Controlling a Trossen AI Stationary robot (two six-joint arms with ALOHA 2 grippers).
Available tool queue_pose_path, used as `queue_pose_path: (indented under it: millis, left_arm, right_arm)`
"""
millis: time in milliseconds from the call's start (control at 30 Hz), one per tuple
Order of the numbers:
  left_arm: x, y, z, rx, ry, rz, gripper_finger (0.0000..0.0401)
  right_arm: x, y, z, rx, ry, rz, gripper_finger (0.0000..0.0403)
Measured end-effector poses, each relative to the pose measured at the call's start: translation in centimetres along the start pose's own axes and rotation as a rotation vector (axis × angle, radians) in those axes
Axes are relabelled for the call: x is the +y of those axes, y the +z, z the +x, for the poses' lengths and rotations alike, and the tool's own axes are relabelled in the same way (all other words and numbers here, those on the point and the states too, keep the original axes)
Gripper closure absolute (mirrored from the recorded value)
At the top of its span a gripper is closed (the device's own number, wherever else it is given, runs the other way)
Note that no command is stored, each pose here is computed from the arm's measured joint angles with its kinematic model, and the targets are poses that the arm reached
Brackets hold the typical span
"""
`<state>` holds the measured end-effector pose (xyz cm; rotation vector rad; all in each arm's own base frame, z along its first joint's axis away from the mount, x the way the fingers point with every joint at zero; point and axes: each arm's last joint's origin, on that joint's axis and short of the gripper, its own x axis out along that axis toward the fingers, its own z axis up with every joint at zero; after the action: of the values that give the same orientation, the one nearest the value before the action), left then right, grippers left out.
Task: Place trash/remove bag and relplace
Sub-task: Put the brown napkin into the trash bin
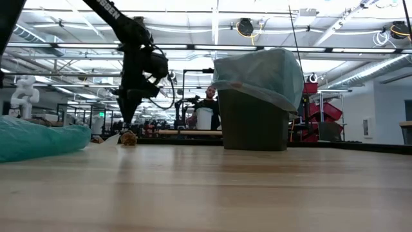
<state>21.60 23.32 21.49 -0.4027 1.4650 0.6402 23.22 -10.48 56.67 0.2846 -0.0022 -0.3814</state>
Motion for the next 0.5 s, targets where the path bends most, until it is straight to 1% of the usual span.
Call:
queue_pose_path:
  millis: [67,133,233,367,500]
  left_arm:
    - [0.0,0.3,0.0,-0.036,0.000,0.026,0.0289]
    - [0.0,0.6,0.2,-0.070,-0.002,0.079,0.0289]
    - [-0.2,0.5,1.2,-0.040,-0.008,0.145,0.0289]
    - [0.1,0.3,2.6,0.004,-0.025,0.135,0.0289]
    - [0.6,0.7,4.5,0.030,-0.013,0.119,0.0289]
  right_arm:
    - [0.0,0.1,0.0,-0.005,0.002,0.000,0.0158]
    - [0.0,0.1,0.0,-0.013,0.004,0.000,0.0158]
    - [0.1,0.2,0.1,-0.023,0.008,0.020,0.0158]
    - [0.1,0.2,0.1,-0.023,0.012,0.055,0.0158]
    - [0.1,0.2,0.1,-0.026,0.015,0.062,0.0158]
